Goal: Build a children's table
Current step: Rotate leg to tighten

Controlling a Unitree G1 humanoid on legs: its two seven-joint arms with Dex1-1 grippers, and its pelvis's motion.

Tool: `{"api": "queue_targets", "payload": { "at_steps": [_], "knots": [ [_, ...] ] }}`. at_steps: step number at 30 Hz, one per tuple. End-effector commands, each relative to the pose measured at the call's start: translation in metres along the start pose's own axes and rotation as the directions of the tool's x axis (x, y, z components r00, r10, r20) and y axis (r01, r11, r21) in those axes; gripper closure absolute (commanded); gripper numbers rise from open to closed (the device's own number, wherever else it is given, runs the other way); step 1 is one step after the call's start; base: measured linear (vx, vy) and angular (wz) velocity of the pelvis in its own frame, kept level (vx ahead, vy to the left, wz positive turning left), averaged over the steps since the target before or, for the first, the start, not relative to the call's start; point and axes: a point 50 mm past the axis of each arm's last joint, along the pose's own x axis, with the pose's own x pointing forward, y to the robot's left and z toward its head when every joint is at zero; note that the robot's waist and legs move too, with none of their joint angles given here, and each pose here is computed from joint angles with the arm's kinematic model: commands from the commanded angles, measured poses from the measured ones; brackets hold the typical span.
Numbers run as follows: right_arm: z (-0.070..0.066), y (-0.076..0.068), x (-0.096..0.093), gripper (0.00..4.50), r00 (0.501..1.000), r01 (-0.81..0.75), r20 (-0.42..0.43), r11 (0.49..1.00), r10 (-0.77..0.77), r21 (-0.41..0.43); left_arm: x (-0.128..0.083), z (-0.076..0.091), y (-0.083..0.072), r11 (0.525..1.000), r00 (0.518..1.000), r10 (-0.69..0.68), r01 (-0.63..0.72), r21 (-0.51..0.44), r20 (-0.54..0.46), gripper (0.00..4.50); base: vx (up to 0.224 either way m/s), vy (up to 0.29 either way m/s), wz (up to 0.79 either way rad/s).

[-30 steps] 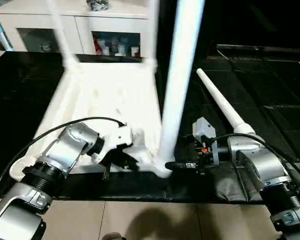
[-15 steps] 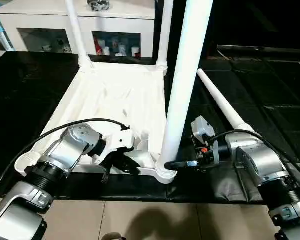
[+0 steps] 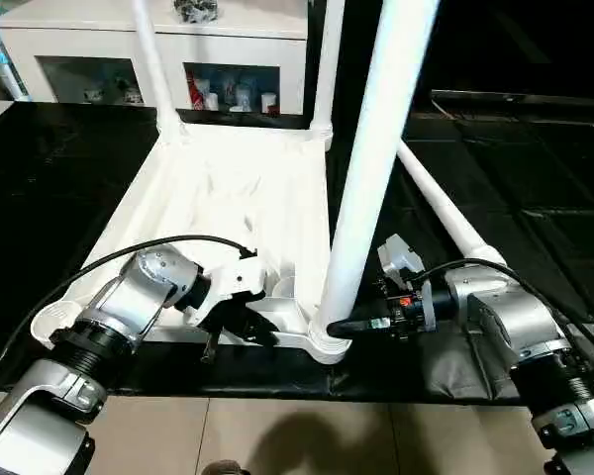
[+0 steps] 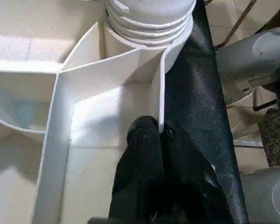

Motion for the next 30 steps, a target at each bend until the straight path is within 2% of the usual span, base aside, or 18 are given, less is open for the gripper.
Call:
{"api": "queue_targets", "payload": {
  "at_steps": [1,5,7,9,10,12,14,16,18,19,20,22,25,27,28,30],
  "knots": [
    [-0.001,0.003,0.003,2.49,0.999,-0.049,0.003,0.999,0.049,0.018,0.006,0.005,0.000,0.999,0.999,-0.034,0.034,0.011,-0.001,4.50,0.000,0.000,0.00],
    [-0.002,0.005,0.004,2.51,0.999,-0.054,0.004,0.998,0.054,0.019,0.007,0.006,0.001,1.000,1.000,-0.023,0.023,-0.006,0.019,4.50,0.000,0.000,0.00],
    [-0.003,0.006,0.010,2.52,0.999,-0.028,0.030,1.000,0.028,0.011,0.009,0.010,0.005,0.998,0.997,0.010,-0.005,-0.059,0.075,4.50,0.000,0.000,0.00],
    [-0.003,0.003,0.018,2.52,0.997,0.046,0.057,0.999,-0.047,0.011,0.011,0.016,0.011,0.993,0.990,0.073,-0.061,-0.100,0.117,4.50,0.000,0.000,0.00],
    [-0.004,-0.003,0.023,2.52,0.989,0.135,0.063,0.990,-0.137,0.027,0.012,0.020,0.016,0.985,0.981,0.126,-0.106,-0.136,0.145,4.50,0.000,0.000,0.00],
    [-0.004,-0.005,0.025,2.52,0.983,0.173,0.063,0.984,-0.175,0.035,0.013,0.021,0.018,0.981,0.977,0.147,-0.124,-0.152,0.155,4.50,0.000,0.000,0.00],
    [-0.006,-0.015,0.033,2.55,0.949,0.307,0.061,0.950,-0.310,0.055,0.015,0.030,0.027,0.956,0.952,0.237,-0.193,-0.219,0.195,4.50,0.000,0.000,0.00],
    [-0.002,-0.027,0.045,2.57,0.885,0.449,0.083,0.886,-0.459,0.115,0.017,0.043,0.035,0.915,0.910,0.336,-0.253,-0.314,0.245,4.50,0.000,0.000,0.00],
    [0.001,-0.031,0.051,2.59,0.856,0.495,0.088,0.857,-0.509,0.143,0.017,0.047,0.038,0.896,0.891,0.375,-0.277,-0.348,0.255,4.50,-0.015,0.003,-0.10],
    [0.008,-0.040,0.061,2.59,0.806,0.560,0.094,0.805,-0.584,0.196,0.019,0.055,0.042,0.868,0.867,0.424,-0.307,-0.390,0.261,4.50,0.000,0.000,0.00],
    [0.008,-0.040,0.061,2.59,0.806,0.561,0.094,0.804,-0.585,0.196,0.019,0.055,0.042,0.868,0.867,0.424,-0.307,-0.390,0.261,4.50,0.000,0.000,0.00],
    [0.015,-0.047,0.071,2.59,0.760,0.618,0.072,0.752,-0.646,0.227,0.022,0.062,0.044,0.849,0.848,0.457,-0.327,-0.415,0.268,4.50,0.000,0.000,0.00],
    [0.023,-0.053,0.081,2.59,0.721,0.666,0.047,0.710,-0.692,0.228,0.025,0.071,0.047,0.819,0.820,0.506,-0.360,-0.446,0.267,4.50,0.000,0.000,0.00],
    [0.027,-0.052,0.085,2.59,0.727,0.659,0.068,0.722,-0.683,0.210,0.026,0.074,0.049,0.801,0.802,0.538,-0.389,-0.455,0.261,4.50,0.000,0.000,0.00],
    [0.027,-0.052,0.085,2.03,0.729,0.657,0.070,0.724,-0.681,0.209,0.026,0.074,0.050,0.796,0.798,0.546,-0.398,-0.456,0.256,4.50,0.000,0.000,0.00],
    [0.025,-0.052,0.085,1.89,0.726,0.659,0.074,0.722,-0.684,0.212,0.025,0.073,0.050,0.791,0.795,0.554,-0.408,-0.456,0.248,4.50,0.000,0.000,0.00]
  ]
}}
